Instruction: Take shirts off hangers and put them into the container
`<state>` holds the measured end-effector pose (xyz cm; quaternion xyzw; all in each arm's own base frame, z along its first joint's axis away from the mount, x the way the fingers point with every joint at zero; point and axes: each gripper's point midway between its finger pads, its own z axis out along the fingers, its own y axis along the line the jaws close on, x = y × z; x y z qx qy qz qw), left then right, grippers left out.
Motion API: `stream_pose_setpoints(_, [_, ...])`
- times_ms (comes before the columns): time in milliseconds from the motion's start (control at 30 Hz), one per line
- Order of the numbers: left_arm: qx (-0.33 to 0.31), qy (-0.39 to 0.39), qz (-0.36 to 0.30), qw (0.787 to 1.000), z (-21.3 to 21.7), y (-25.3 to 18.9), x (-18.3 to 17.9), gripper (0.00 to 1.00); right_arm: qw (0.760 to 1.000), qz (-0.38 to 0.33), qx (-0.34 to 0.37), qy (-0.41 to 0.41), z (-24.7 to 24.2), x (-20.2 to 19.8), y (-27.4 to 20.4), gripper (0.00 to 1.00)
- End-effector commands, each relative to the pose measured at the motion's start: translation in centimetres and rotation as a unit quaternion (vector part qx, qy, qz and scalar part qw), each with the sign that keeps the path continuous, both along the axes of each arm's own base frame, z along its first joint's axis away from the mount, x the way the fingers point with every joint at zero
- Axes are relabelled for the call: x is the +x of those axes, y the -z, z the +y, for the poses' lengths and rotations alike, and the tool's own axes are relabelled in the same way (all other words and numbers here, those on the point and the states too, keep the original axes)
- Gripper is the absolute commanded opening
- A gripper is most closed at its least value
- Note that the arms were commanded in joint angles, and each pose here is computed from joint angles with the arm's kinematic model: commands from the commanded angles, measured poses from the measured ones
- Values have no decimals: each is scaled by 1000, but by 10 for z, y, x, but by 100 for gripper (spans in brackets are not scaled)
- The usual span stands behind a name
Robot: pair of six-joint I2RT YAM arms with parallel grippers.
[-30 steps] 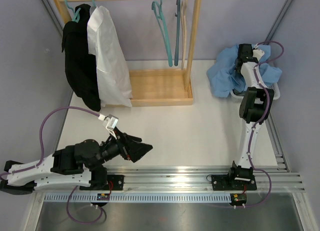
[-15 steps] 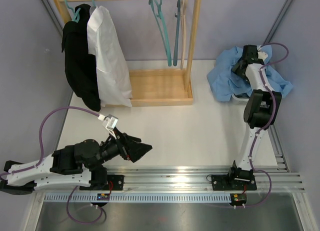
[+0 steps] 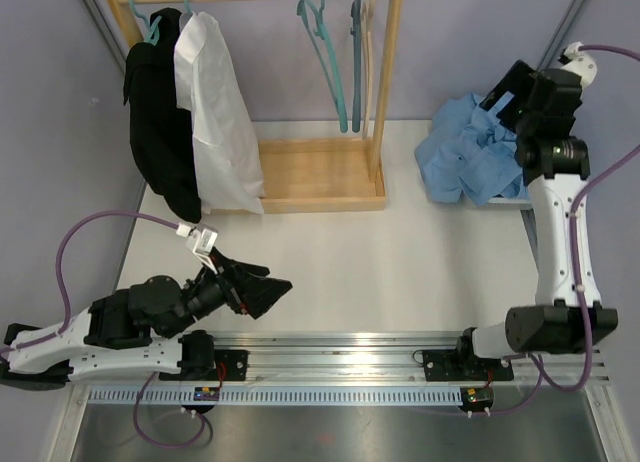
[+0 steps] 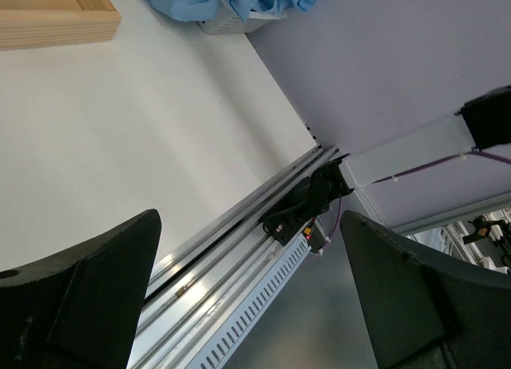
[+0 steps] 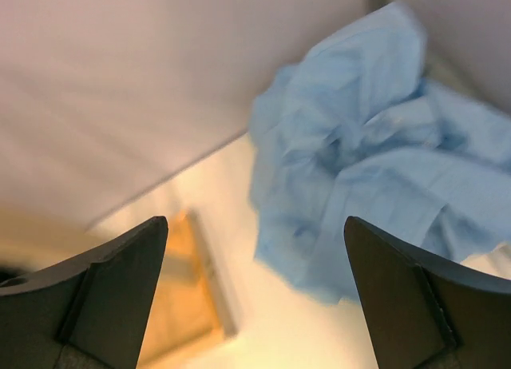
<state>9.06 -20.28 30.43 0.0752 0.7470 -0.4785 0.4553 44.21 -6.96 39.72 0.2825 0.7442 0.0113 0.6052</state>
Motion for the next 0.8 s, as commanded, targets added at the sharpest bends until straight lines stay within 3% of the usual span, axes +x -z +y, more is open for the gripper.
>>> stream_pose_setpoints(0, [-19,-15,-22,999,9,-24,5,99,989,32,-5,-144,83,-44,13,100])
stream_pose_setpoints(133, [-5,-11,-32,999,7,-27,6,99,951,17,12,-308,173,-118,9,100])
stream_pose_setpoints(367, [9,1,-46,999,-1,-38,5,99,909,-17,36,-415,199,-213,-18,100])
stream_pose_setpoints(533, [1,5,-51,999,-8,-44,4,99,877,-24,52,-477,212,-249,-30,99])
stream_pose_setpoints(767, [1,0,-60,998,-15,-53,8,99,856,-64,51,-510,215,-276,-51,99])
